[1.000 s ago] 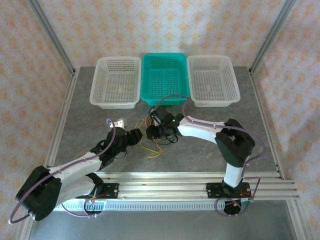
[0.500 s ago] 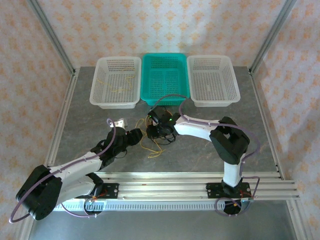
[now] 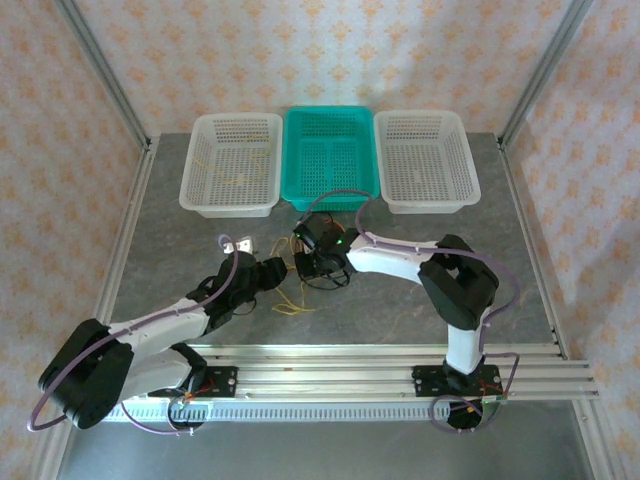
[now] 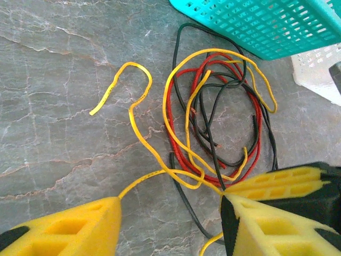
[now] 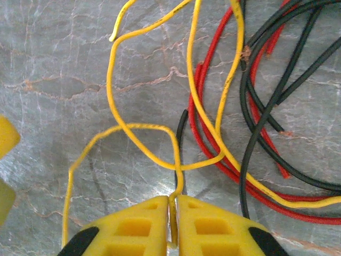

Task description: Untangle the cables

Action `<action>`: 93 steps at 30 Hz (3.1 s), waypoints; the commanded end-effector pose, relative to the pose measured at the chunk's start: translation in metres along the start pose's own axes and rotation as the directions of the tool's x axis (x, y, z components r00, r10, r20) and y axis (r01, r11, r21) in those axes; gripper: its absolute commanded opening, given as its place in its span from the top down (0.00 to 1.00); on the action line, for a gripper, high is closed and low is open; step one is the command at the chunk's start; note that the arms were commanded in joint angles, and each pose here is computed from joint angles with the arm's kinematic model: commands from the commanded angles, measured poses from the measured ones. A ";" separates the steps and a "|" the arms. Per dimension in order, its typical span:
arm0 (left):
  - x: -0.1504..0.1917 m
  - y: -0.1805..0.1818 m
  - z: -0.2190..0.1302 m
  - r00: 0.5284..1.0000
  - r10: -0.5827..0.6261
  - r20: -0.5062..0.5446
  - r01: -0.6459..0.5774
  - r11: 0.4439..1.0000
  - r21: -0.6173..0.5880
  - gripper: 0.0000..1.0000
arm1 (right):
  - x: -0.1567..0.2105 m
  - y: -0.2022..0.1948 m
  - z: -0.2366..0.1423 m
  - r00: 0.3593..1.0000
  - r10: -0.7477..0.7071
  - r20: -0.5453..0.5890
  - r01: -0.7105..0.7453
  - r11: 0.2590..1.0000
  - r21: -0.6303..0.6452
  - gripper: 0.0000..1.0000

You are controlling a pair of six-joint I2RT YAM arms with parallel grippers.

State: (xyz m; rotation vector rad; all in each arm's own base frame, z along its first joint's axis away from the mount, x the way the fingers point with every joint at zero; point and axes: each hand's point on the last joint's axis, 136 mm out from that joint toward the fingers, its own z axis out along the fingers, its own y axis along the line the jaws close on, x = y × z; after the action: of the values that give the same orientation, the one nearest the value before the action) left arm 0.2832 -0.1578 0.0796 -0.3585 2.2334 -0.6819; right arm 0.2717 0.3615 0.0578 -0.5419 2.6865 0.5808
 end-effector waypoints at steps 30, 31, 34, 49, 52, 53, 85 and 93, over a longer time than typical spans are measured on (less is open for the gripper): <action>-0.065 0.008 -0.027 0.981 -0.096 0.169 0.091 0.995 0.034 0.37 | -0.049 0.026 -0.061 0.950 -0.046 0.308 0.077 0.993 -0.089 1.00; -0.067 0.005 -0.027 0.983 -0.083 0.166 0.078 0.996 0.041 0.37 | -0.050 0.025 -0.066 0.945 -0.044 0.323 0.075 0.994 -0.084 1.00; -0.076 -0.008 -0.028 0.984 -0.052 0.173 0.041 0.997 0.066 0.38 | -0.048 0.022 -0.083 0.930 -0.049 0.363 0.084 0.993 -0.081 1.00; -0.127 -0.034 -0.049 0.946 0.056 0.319 -0.078 0.995 0.057 0.38 | -0.054 -0.020 -0.168 0.806 -0.117 0.580 0.061 0.991 0.116 1.00; -0.132 -0.045 -0.052 0.938 0.106 0.331 -0.140 0.987 0.081 0.38 | -0.053 -0.021 -0.179 0.799 -0.149 0.583 0.087 0.987 0.133 1.00; -0.132 -0.049 -0.053 0.934 0.119 0.336 -0.159 0.983 0.093 0.39 | -0.053 -0.023 -0.183 0.801 -0.146 0.581 0.074 0.987 0.145 1.00; -0.099 -0.094 -0.041 0.889 0.299 0.346 -0.416 0.843 0.341 0.46 | -0.019 -0.046 -0.135 0.868 -0.210 0.450 0.189 0.978 0.090 1.00; -0.097 -0.102 -0.052 0.884 0.297 0.360 -0.429 0.821 0.376 0.46 | -0.028 -0.042 -0.148 0.846 -0.200 0.494 0.182 0.980 0.085 1.00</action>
State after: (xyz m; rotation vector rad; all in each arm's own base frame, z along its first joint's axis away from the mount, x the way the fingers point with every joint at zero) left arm 0.3197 -0.1719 0.2079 0.1455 1.7960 -0.8156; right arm 0.2737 0.2652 0.1601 -0.5977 2.1849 0.4942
